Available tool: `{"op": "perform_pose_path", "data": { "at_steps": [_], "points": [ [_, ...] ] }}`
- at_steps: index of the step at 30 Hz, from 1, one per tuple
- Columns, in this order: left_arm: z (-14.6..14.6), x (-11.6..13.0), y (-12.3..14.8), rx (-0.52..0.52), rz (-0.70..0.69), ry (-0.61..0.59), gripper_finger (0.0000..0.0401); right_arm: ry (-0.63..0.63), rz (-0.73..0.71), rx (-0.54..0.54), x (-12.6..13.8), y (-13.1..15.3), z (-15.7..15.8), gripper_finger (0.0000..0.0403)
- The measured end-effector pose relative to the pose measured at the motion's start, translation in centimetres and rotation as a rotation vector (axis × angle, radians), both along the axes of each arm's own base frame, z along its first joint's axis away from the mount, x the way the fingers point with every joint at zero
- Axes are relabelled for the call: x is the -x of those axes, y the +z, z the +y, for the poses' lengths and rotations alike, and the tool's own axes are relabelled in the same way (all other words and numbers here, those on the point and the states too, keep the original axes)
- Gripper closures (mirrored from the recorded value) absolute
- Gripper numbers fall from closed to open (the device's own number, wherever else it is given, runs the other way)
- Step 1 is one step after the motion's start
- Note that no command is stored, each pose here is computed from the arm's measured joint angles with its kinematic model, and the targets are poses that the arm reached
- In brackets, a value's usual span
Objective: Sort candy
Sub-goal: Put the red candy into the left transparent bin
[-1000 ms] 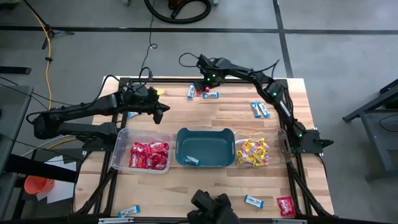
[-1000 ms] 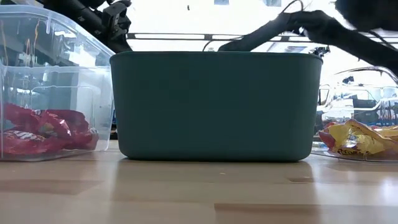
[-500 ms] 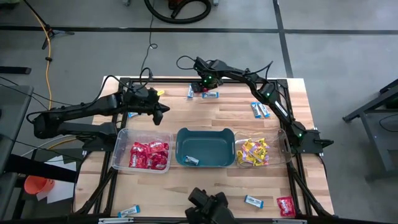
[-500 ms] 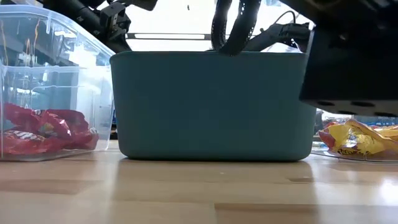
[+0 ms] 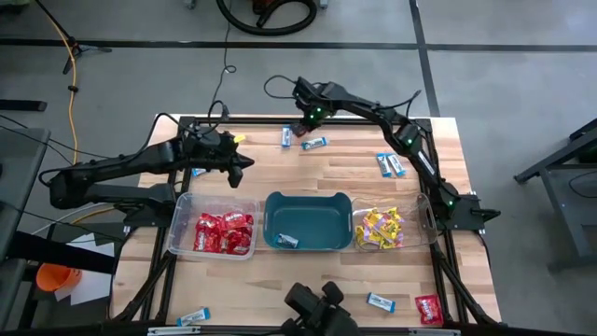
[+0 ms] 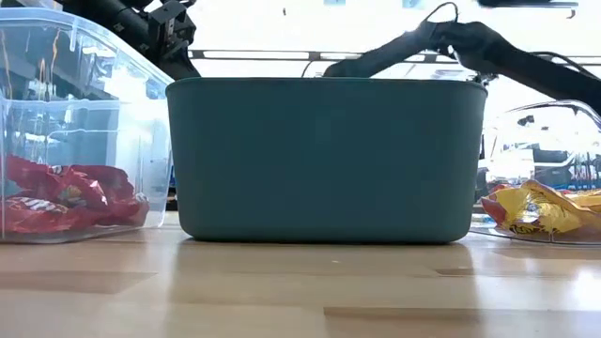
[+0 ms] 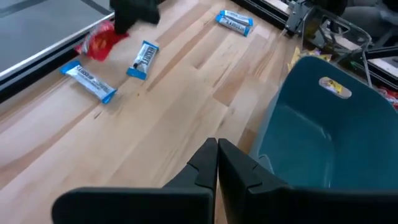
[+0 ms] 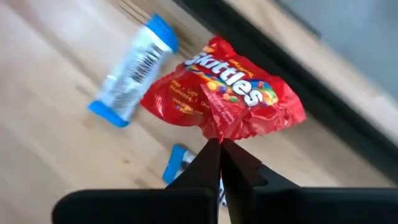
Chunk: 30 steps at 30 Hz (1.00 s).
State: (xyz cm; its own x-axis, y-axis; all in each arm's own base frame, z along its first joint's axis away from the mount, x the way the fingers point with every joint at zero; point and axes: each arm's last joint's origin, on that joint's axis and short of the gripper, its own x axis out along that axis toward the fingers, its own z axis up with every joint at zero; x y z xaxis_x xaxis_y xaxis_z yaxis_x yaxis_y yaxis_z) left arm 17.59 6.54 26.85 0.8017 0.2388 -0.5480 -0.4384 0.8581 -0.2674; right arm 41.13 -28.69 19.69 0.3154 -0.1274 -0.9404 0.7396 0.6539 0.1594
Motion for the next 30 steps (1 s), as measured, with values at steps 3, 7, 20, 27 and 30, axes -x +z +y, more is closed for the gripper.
{"op": "perform_pose_path", "data": {
  "at_steps": [3, 7, 20, 27, 30],
  "points": [
    [0.0, 0.1, 0.1, -0.006, -0.003, 0.008, 0.0401, 0.061, -0.038, 0.052, 0.6, 3.1, 0.6, 0.04],
    [0.1, 0.2, 0.1, -0.03, 0.006, 0.052, 0.0401, 0.187, -0.115, 0.131, 0.7, 7.6, 2.9, 0.0402],
    [-1.7, -1.7, 2.2, -0.102, -0.234, -0.037, 0.0321, 0.599, -0.235, 0.194, 1.1, 16.2, 14.2, 0.0403],
    [-3.4, -2.4, 3.7, -0.136, -0.294, -0.112, 0.0231, 0.719, -0.211, 0.207, 3.1, 18.6, 17.4, 0.0403],
    [-3.7, -3.0, 4.7, -0.165, -0.303, -0.119, 0.02, 0.775, -0.225, 0.216, 3.7, 19.5, 18.6, 0.0403]
  ]
}}
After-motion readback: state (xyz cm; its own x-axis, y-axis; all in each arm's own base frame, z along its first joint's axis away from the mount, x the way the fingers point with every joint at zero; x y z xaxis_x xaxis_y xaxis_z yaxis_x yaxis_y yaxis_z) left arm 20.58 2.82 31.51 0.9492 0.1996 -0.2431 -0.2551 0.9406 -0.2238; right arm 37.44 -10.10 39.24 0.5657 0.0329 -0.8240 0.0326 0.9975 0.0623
